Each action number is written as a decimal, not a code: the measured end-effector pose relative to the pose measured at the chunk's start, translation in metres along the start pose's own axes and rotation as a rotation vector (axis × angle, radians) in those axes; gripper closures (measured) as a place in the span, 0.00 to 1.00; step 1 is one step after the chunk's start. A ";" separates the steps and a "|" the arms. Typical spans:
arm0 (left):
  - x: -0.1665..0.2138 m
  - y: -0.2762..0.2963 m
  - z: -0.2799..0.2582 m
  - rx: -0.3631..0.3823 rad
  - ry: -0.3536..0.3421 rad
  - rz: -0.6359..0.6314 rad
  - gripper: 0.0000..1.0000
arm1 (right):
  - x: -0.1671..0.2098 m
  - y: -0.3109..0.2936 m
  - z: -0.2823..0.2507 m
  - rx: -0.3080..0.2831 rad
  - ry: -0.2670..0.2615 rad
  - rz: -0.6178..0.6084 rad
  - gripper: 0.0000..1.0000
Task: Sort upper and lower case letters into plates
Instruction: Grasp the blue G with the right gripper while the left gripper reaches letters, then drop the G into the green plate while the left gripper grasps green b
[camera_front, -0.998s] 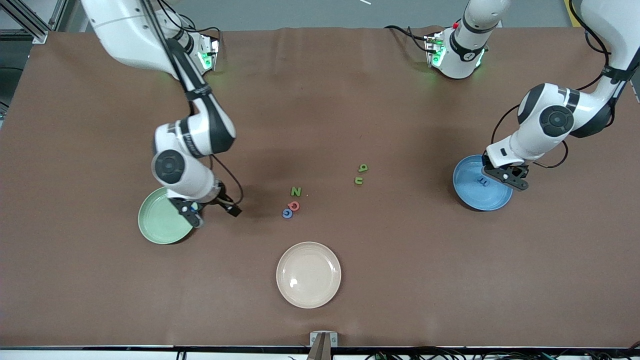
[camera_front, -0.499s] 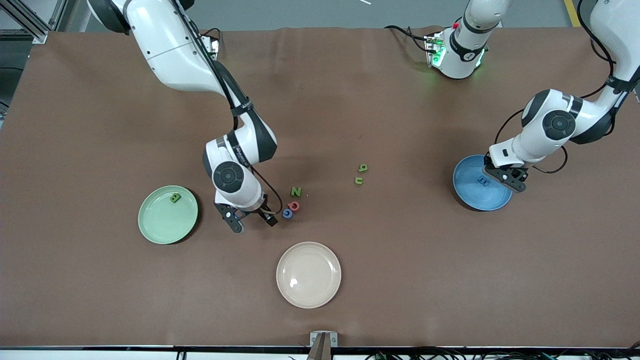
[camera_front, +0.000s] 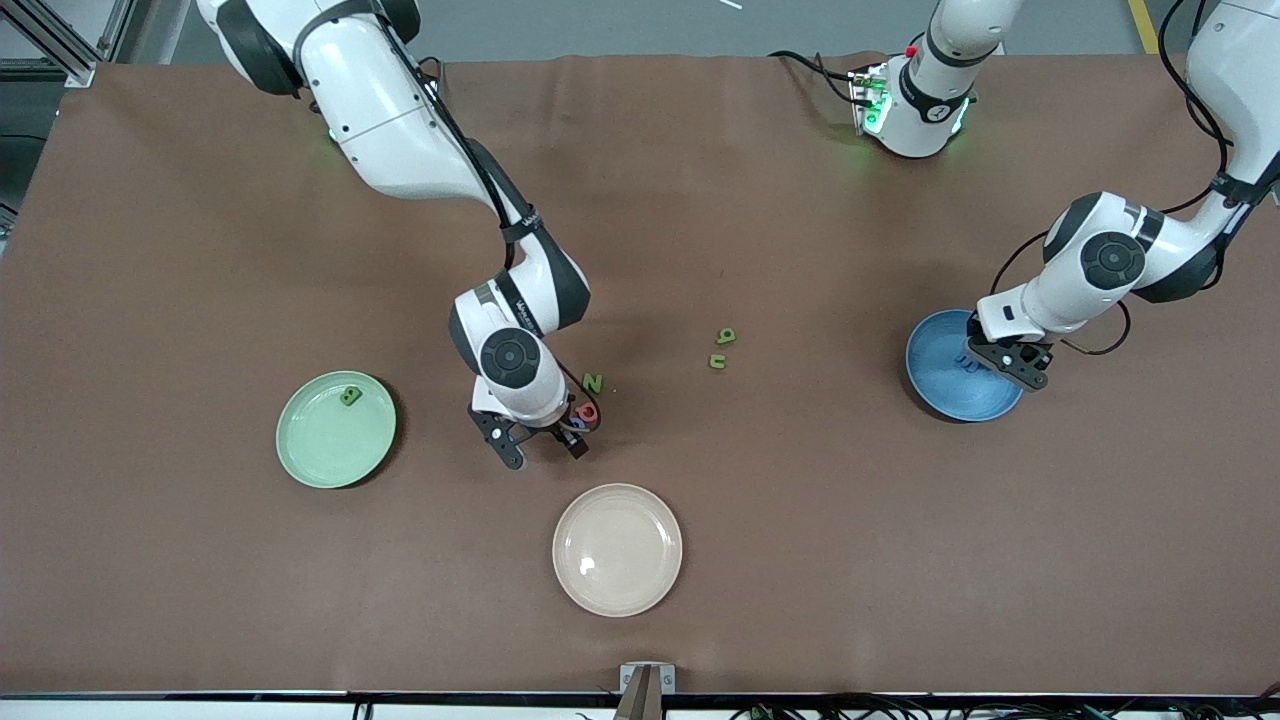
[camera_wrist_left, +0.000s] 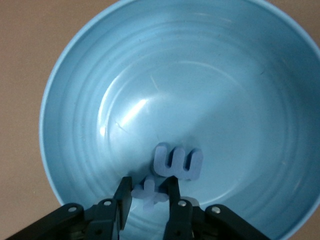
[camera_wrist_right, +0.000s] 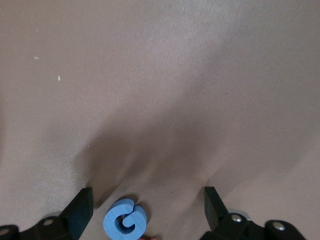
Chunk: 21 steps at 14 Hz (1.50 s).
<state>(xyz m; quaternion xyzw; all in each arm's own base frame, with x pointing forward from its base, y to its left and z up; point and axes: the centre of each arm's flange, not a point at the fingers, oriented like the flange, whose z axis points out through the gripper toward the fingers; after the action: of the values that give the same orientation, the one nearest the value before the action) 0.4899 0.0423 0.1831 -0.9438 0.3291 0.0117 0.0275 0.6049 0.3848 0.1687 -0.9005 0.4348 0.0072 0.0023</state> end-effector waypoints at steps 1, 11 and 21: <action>0.000 -0.001 -0.001 0.002 0.001 -0.002 0.61 | -0.001 -0.002 0.000 0.002 0.004 0.000 0.04; 0.087 0.072 -0.116 -0.010 -0.090 -0.217 0.00 | -0.015 -0.011 -0.009 0.030 0.008 0.016 0.41; 0.216 0.300 -0.148 -0.094 -0.081 -0.691 0.00 | 0.052 0.012 -0.040 -0.075 -0.003 -0.046 0.66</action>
<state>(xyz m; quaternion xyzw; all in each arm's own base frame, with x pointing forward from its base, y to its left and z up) 0.4732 -0.3347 0.3092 -0.9984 -0.0119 0.0544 -0.0004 0.6282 0.3362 0.2077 -0.9098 0.4132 0.0247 -0.0307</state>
